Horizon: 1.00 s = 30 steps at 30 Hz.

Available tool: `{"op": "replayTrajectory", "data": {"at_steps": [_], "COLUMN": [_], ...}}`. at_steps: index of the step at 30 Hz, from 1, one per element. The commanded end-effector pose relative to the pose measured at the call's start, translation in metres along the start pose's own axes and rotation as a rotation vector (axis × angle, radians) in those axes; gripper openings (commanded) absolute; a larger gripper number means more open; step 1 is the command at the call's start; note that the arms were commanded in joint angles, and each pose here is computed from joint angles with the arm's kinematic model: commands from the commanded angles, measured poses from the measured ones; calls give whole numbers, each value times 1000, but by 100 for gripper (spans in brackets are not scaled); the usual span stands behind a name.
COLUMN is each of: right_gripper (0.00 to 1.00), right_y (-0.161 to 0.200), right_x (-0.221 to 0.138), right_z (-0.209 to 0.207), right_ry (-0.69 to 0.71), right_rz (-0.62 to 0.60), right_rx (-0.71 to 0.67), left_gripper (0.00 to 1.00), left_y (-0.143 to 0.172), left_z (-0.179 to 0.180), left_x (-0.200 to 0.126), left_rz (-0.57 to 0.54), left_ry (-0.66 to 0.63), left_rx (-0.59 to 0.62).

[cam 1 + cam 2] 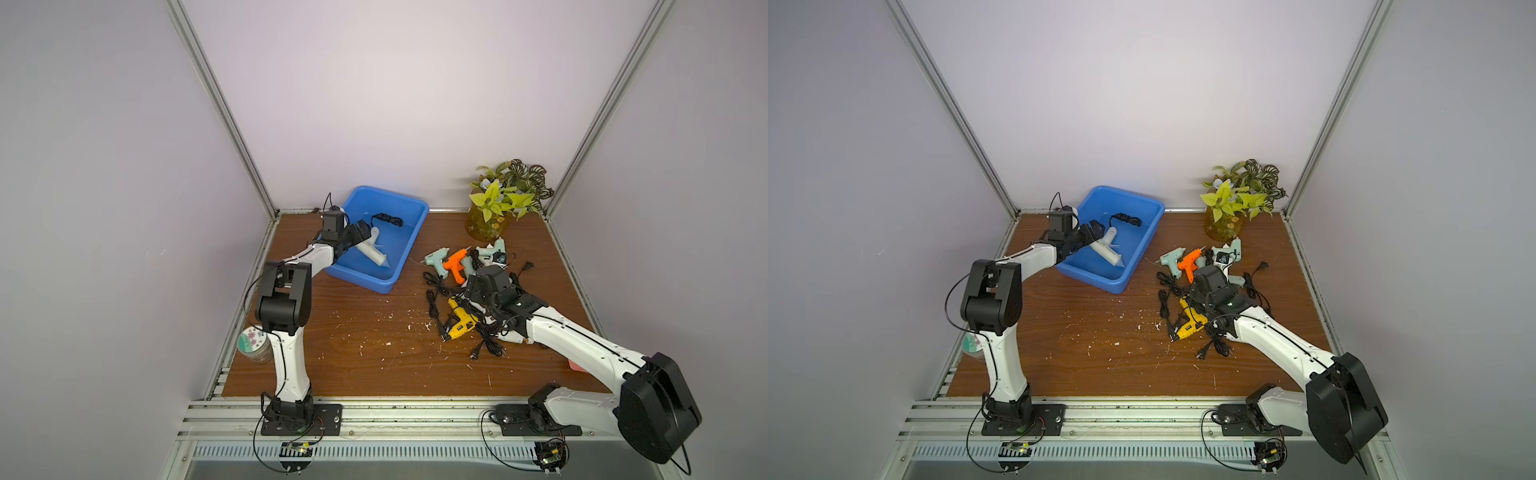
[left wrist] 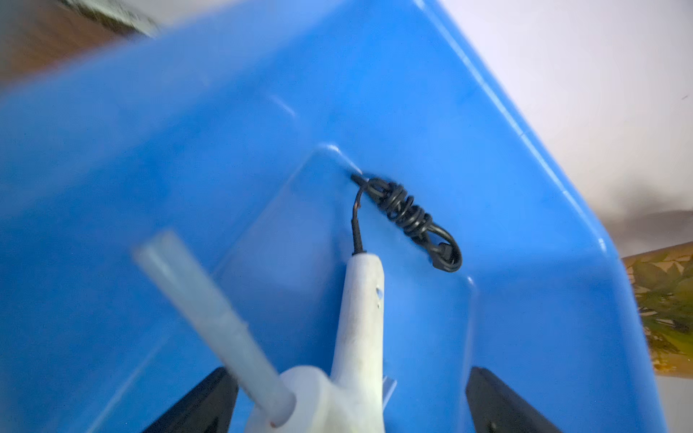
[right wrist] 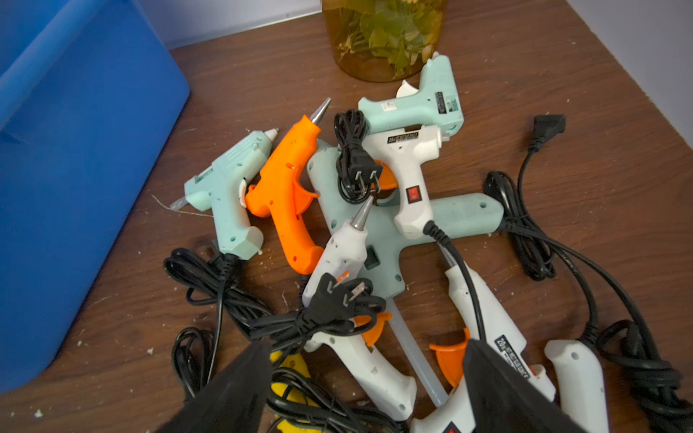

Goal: Put the hot melt glue gun into the storage box
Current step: Place the hot melt adhesive gun in the storage box, then pick up the hot melt adhesive gun from the center of the board.

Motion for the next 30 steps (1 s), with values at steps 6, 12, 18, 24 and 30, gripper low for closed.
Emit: {"op": "replayTrajectory", "data": {"at_steps": [6,12,18,24,30], "right_gripper": [85,85,81,78,73], "right_y": [-12,-15,-16,-11,9], "right_x": [-1,-5,-5,-7,-5], "right_z": [-5,-28,-57,-92,-133], "right_ry": [-32,10,40,138,220], "right_rz": [-2,3,34,73,118], "right_rx": [46,66,98,125,213], "left_gripper": [100,100,100,100,100], "left_y": [-42,-42,-31,-8,8], "left_z": [-19,-29,-32,-30,-31], "left_x": [-72,-120,-181,-221,-232], "left_rz": [-172,-240,-347,-389,-374], "left_ry": [-133,-116,-68,-19,49], "left_rx": [61,83,91,108,115]}}
Point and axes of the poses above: each gripper's point midway between its finger pads, its own x axis out along the fingers, its own z axis along the line the jaws close on, y = z × x, the point moved 7 cm from there along -x, back along the fingers
